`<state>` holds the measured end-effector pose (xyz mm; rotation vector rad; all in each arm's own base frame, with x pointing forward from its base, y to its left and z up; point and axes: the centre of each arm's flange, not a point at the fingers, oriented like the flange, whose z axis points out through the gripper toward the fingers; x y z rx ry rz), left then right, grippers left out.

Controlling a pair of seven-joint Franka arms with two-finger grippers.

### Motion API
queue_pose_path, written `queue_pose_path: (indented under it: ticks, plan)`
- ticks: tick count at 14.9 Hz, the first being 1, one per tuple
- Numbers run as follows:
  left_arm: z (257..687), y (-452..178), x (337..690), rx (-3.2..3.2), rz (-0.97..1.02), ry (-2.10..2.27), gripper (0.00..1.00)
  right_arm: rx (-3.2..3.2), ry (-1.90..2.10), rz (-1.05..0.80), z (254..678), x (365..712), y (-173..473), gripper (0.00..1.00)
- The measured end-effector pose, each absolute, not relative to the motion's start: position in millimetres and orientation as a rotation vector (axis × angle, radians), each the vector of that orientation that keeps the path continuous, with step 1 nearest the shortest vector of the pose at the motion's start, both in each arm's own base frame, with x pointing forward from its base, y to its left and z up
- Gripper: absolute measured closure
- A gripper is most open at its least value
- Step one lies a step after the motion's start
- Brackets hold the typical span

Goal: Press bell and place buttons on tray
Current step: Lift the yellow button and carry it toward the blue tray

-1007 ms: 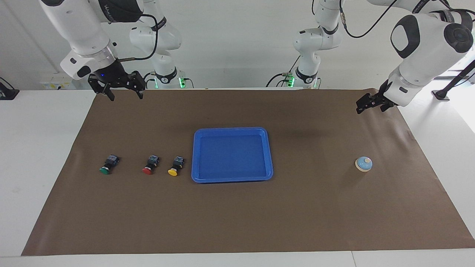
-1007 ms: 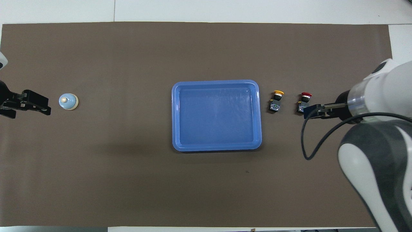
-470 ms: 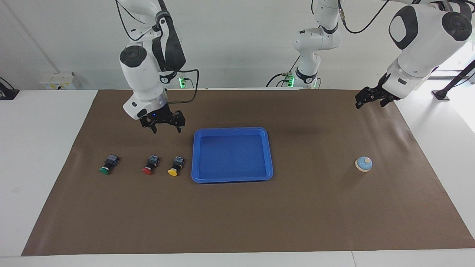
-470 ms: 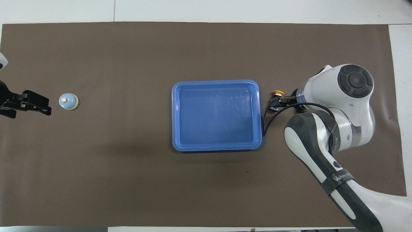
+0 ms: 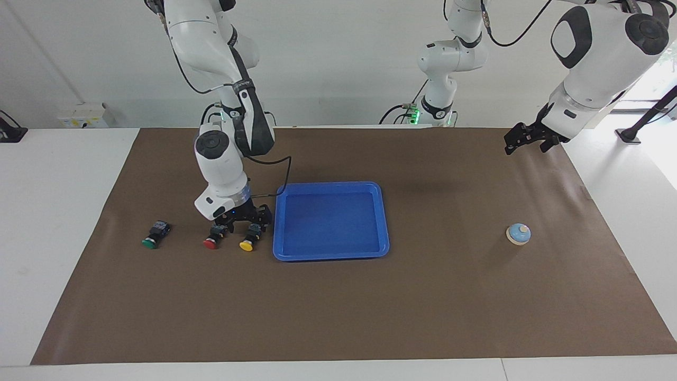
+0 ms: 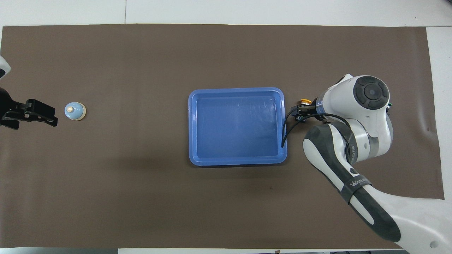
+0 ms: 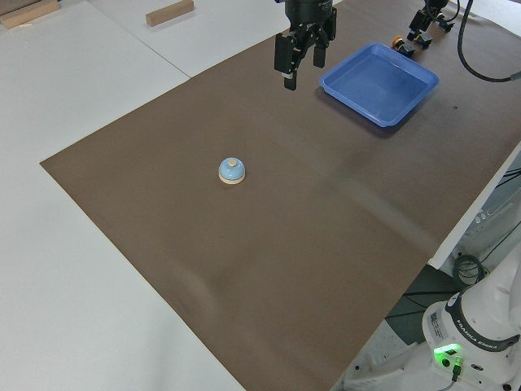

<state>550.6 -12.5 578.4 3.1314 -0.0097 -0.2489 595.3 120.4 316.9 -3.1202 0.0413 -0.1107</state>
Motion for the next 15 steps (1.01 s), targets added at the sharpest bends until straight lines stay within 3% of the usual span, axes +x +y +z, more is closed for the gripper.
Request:
queue_pose_path:
  ticks: [8,9,13,15]
  plan:
    - [584,-11,549,3.133,-0.228,-0.005,0.0,-3.107,0.168,-0.096,287,603,123,0.06]
    - [587,-11,547,3.134,-0.219,-0.005,0.0,-3.107,0.168,-0.096,287,603,123,0.12]
    - [592,-11,545,3.135,-0.203,-0.004,0.0,-3.116,0.168,-0.061,287,601,122,0.59]
    - [592,-10,545,3.135,-0.204,-0.001,0.0,-3.12,0.162,-0.041,288,600,123,0.6]
